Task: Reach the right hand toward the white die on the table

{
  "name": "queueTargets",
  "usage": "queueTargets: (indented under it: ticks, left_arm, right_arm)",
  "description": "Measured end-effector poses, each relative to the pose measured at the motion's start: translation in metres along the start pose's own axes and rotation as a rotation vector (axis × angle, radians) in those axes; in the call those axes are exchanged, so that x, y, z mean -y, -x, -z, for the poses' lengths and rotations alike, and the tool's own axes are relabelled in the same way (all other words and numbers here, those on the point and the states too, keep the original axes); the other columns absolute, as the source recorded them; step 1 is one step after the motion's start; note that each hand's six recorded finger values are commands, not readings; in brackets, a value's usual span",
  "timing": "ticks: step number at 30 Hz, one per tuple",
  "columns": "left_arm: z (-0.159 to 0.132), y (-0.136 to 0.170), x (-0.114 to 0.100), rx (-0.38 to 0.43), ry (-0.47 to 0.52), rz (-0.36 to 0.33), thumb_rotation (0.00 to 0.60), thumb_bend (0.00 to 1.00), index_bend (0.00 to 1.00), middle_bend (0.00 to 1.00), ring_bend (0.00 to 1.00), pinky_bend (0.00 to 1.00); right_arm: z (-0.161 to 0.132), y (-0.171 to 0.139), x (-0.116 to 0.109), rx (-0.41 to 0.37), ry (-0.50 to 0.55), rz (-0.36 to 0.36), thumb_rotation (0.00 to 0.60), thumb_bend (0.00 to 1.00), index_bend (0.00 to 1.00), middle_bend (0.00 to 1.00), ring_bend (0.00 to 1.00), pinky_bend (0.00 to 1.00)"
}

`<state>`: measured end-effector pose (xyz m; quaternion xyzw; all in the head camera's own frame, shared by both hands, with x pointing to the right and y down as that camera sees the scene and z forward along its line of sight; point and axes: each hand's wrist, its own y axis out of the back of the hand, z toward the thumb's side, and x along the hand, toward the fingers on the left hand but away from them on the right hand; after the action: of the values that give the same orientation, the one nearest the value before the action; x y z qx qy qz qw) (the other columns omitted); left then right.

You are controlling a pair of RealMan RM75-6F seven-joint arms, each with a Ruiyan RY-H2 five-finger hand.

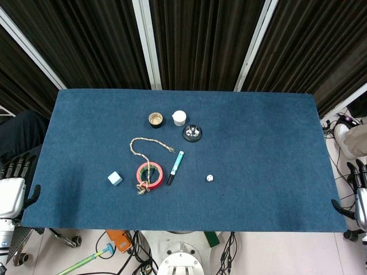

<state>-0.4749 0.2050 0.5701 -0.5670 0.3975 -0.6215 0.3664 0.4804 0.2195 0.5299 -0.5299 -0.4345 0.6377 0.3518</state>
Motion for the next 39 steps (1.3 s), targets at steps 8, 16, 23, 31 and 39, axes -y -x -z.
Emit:
queueTargets:
  ticks: [8,16,23,31,39]
  left_arm:
    - [0.001,0.0,0.0,-0.002,-0.001,0.0,0.6,0.42,0.04,0.0,0.01,0.09]
    - [-0.001,0.001,0.001,0.002,-0.003,0.004,0.6,0.42,0.04,0.0,0.01,0.09]
    - [0.002,0.004,-0.001,-0.009,-0.01,-0.003,0.6,0.42,0.04,0.0,0.01,0.09]
    - [-0.001,0.004,-0.001,0.004,-0.019,-0.002,0.6,0.42,0.04,0.0,0.01,0.09]
    - [0.0,0.006,0.001,-0.004,-0.03,0.003,0.6,0.42,0.04,0.0,0.01,0.09]
  right_arm:
    - [0.0,0.0,0.001,0.001,-0.003,-0.008,0.6,0.3,0.09,0.02,0.02,0.01]
    - [0.001,0.004,0.005,0.0,-0.002,-0.017,0.6,0.3,0.1,0.02,0.02,0.01]
    - [-0.006,0.007,0.017,-0.033,-0.001,-0.048,0.6,0.3,0.12,0.02,0.02,0.01]
    - [-0.034,0.028,0.05,-0.134,0.052,-0.164,0.6,0.3,0.16,0.02,0.03,0.01]
    - [-0.118,0.071,0.095,-0.356,0.114,-0.329,0.6,0.3,0.3,0.02,0.04,0.01]
